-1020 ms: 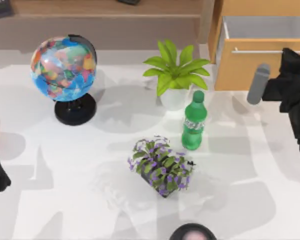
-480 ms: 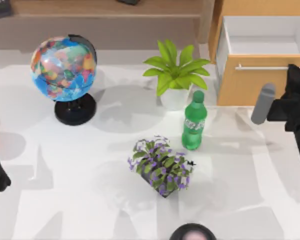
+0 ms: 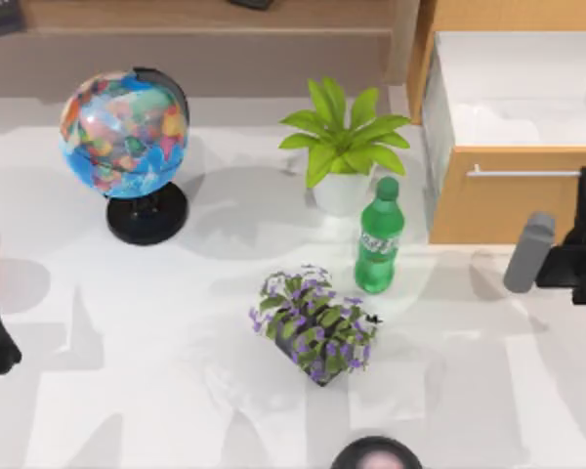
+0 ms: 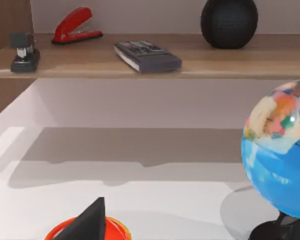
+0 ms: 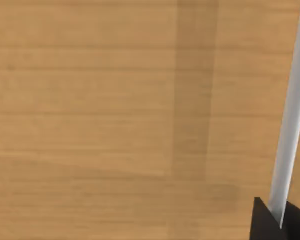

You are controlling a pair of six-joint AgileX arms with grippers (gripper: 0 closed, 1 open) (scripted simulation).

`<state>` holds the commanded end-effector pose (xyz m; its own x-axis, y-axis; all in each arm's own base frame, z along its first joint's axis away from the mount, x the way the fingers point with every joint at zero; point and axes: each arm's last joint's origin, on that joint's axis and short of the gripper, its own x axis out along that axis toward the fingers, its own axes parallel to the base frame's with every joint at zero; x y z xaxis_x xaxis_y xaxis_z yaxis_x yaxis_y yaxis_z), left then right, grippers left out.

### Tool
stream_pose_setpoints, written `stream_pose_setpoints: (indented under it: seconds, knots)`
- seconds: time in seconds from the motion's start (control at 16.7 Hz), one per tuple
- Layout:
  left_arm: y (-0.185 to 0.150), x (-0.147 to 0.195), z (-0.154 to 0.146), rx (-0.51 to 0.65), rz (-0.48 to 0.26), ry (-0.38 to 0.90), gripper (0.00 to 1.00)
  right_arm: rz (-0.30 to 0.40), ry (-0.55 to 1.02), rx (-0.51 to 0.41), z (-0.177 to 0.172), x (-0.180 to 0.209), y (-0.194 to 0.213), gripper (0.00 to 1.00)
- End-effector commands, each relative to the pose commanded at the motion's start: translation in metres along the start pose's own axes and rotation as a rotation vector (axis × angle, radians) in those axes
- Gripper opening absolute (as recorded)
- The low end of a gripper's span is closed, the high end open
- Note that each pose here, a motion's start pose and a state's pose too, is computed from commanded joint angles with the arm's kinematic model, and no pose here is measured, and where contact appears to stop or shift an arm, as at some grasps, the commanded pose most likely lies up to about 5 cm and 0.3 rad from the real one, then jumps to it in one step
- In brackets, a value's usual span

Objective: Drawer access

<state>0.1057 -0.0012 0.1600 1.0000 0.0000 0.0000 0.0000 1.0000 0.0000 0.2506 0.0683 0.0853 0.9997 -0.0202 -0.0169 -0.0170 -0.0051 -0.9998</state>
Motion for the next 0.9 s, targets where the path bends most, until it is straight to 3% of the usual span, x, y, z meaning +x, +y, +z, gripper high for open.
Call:
stream_pose_setpoints:
  seconds: [0.3,0.9]
  knots:
    - [0.0,0.0,0.0,0.0,0.0,0.0,1.0,-0.007,-0.005,0.006,0.0007,-0.0077,-0.0012,0.0]
    - [0.0,0.0,0.0,0.0,0.0,0.0,1.0,-0.007,-0.005,0.006,0.0007,-0.0077,-0.0012,0.75]
